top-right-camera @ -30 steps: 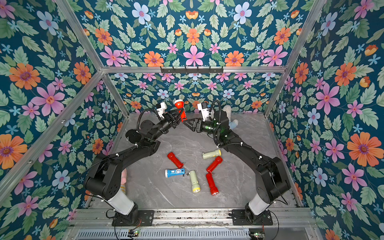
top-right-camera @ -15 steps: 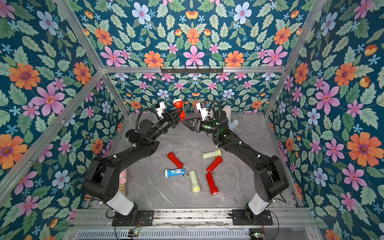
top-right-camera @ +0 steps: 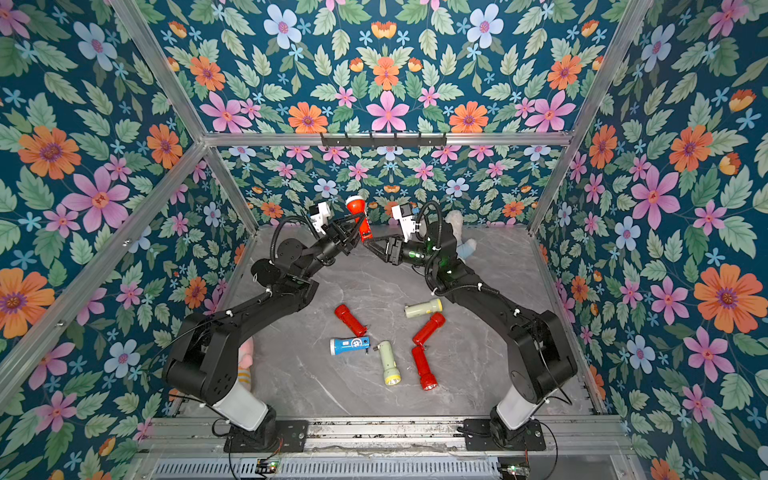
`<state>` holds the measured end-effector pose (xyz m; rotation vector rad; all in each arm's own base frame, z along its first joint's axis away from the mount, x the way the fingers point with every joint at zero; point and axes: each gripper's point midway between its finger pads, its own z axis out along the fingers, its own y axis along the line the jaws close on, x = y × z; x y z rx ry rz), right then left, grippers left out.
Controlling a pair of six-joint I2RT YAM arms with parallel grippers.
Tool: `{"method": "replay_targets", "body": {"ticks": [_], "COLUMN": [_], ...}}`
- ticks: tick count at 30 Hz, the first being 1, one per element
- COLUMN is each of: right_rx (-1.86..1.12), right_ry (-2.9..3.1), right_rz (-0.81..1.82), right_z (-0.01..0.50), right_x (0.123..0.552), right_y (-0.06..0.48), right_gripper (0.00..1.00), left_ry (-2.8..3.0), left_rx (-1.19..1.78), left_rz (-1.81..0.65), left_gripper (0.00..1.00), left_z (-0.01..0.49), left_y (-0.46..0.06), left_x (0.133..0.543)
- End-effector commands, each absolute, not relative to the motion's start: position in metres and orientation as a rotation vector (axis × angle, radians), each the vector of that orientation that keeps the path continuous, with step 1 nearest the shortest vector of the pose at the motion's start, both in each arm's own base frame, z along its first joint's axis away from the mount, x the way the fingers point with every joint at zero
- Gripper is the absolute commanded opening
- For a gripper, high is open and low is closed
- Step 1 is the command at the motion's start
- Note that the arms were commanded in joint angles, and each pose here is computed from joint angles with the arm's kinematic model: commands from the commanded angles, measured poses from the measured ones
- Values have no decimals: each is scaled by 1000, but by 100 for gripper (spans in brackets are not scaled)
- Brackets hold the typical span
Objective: Close the plug at the bottom of the flashlight
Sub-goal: Close the plug of the flashlight.
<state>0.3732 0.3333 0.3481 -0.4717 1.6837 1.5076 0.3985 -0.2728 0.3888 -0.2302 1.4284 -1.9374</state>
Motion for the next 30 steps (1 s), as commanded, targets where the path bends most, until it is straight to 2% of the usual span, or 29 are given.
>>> {"method": "replay_targets", "body": {"ticks": [1, 7, 19, 21, 24, 27, 30], "right_rx": [-441, -437, -439, -431, -419, -430, -507], "right_ry": [1686, 1699, 1692, 1716, 1758, 1784, 1786], "right_rz": [1518, 1544, 1585, 1557, 1440, 1226, 907], "right_z": [349, 338, 336, 332, 323, 320, 314], "right_x": [377, 383, 383, 384, 385, 379, 366], "right_y": [333, 336, 337, 336, 328, 317, 317], "right_gripper": [42, 30, 19, 23, 36, 44, 47], "left_ry": [1298, 1259, 1221, 1223, 1234, 1236, 1243], "left_rx": [-130, -105, -76, -77, -100, -131, -168], "left_rz": [-2007, -2041, -2063, -2061, -2063, -2072, -2083], "left_gripper": [26, 26, 26, 27, 27, 27, 28], "left_z": [421, 432, 446, 446, 443, 441, 437], "left_y": [-268, -267, -263, -263, -263, -263, -263], "left_x": [379, 371, 359, 359, 362, 366, 372]}}
